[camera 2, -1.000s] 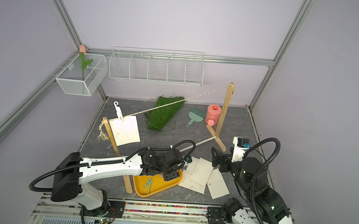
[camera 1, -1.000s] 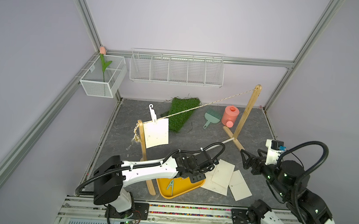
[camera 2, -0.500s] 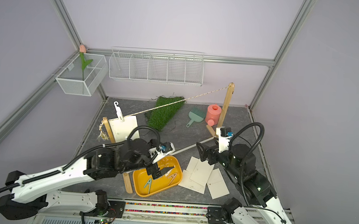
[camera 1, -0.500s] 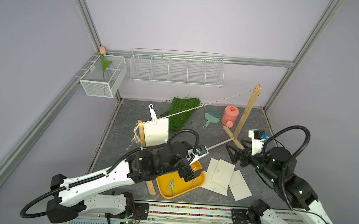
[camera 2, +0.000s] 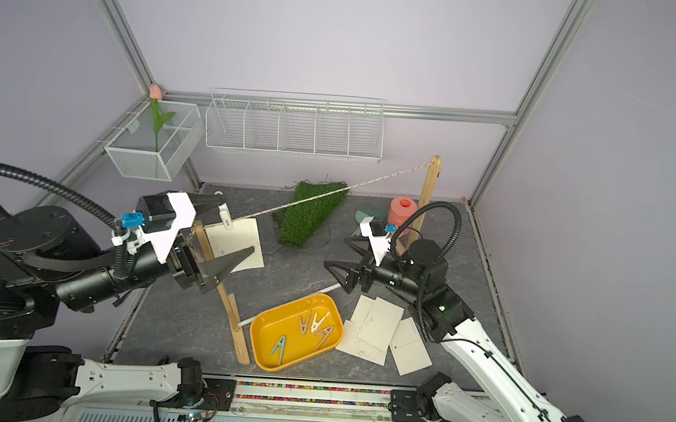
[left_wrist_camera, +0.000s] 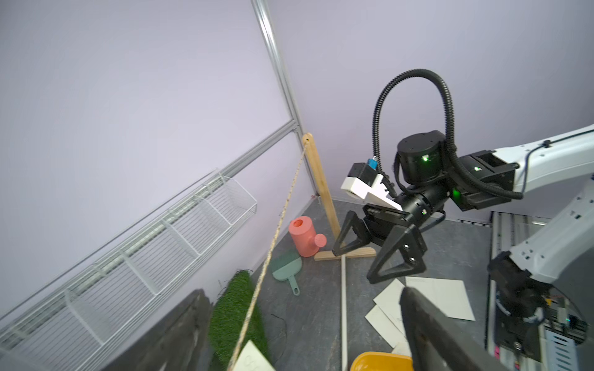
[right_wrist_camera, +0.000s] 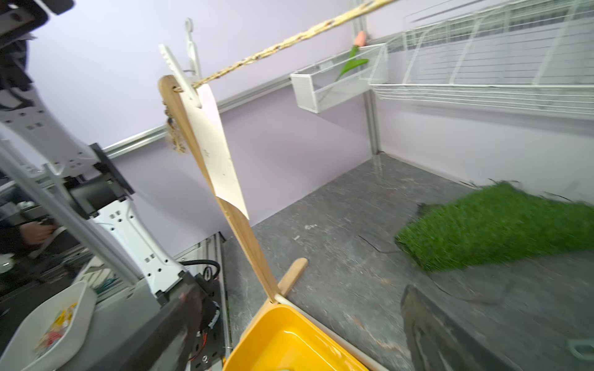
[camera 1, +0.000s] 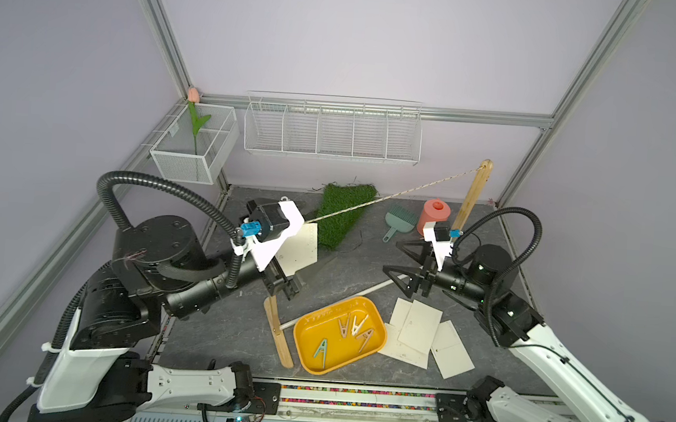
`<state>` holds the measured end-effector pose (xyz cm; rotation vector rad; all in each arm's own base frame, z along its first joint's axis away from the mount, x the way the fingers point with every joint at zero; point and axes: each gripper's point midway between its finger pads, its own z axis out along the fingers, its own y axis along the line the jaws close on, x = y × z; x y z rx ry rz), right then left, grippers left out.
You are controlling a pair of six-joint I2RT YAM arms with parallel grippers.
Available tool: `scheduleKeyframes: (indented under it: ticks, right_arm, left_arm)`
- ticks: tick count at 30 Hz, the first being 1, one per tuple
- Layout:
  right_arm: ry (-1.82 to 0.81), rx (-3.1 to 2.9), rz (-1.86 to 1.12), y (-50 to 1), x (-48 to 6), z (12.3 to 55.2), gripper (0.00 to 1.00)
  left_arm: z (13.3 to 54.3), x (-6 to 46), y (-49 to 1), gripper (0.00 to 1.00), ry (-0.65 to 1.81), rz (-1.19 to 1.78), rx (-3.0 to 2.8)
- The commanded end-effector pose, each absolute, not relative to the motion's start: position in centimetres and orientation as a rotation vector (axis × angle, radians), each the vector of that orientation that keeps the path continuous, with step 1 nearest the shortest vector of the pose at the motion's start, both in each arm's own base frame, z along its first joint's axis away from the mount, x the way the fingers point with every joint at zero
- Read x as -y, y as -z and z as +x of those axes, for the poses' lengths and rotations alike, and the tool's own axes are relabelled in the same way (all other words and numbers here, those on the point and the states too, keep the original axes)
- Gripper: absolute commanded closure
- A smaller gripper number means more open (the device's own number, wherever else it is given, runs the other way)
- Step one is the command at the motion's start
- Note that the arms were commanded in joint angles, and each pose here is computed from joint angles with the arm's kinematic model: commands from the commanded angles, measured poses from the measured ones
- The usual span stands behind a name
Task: Remove the postcards from the strings
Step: Pinch the postcard on the clothesline.
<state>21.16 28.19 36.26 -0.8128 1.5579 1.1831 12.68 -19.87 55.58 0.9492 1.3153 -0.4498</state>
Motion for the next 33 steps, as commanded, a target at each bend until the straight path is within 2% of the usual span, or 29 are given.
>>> scheduleKeyframes:
  ticks: [1, 5, 14, 20, 26, 33]
  right_arm:
    - [-1.301, -1.353, -0.972, -38.7, -30.9, 18.7, 0.02]
    - [-1.333, -1.308, -1.115, -37.6, -34.4, 17.6, 0.02]
    - [-1.381, -1.266, -1.213, -36.8, -38.7, 17.6, 0.01]
    - [-1.394, -1.251, -1.219, -36.7, -39.3, 17.2, 0.01]
    - [-1.381, -1.252, -1.218, -36.4, -39.0, 16.7, 0.01]
    - [-1.373, -1.241, -1.232, -36.5, -38.5, 16.2, 0.01]
  left_arm:
    - [14.9, 14.6, -55.4, 0.08, 0.187, 0.836, -1.375]
    - [15.4, 11.3, -54.4, 0.08, 0.072, 0.773, -1.395]
    - [15.2, 12.7, -52.0, 0.05, 0.137, 0.825, -1.491]
    - [15.0, 16.0, -51.0, 0.04, 0.258, 0.894, -1.544]
    - [17.4, 18.7, -50.5, 0.05, 0.390, 0.887, -1.615]
    - [19.4, 17.5, -52.4, 0.05, 0.366, 0.776, -1.580]
